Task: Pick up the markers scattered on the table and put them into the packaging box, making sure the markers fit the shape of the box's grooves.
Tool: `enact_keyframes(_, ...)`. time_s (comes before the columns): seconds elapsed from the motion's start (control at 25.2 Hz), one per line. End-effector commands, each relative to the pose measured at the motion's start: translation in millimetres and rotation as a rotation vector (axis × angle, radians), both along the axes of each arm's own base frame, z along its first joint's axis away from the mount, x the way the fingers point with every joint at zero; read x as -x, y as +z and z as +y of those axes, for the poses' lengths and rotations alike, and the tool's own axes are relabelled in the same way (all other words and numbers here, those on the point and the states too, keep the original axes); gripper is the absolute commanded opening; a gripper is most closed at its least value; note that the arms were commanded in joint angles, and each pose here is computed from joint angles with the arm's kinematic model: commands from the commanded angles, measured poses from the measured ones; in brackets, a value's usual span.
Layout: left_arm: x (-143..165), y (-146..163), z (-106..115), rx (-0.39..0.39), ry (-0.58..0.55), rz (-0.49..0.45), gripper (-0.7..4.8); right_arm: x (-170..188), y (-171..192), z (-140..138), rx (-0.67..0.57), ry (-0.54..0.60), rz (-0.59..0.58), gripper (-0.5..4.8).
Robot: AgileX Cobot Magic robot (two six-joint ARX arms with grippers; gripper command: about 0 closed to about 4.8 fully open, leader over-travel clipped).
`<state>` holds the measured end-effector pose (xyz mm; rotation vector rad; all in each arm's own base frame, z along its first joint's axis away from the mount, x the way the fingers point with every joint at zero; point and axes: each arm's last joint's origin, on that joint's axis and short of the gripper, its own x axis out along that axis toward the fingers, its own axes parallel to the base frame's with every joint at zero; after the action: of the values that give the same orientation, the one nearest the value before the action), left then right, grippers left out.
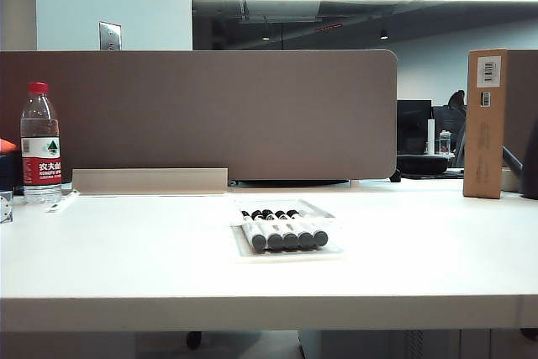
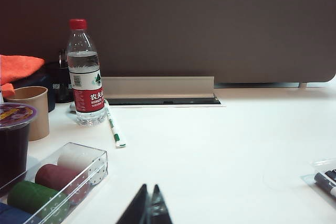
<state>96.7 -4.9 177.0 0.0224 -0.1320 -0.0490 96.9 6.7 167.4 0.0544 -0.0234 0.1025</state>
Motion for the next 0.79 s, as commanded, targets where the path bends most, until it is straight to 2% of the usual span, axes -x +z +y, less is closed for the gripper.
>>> enact_keyframes(0.04, 0.4, 2.0, -0.1, -0.001, -0.003, -0.009, -0.05, -0.3, 0.1, -0.2, 0.002, -0.009, -0.013, -0.06)
enact_keyframes(0.79, 0.4, 2.0, -0.1, -0.001, -0.003, -0.009, -0.05, -0.3, -0.1, -0.5, 0.002, -0.018, -0.011, -0.05)
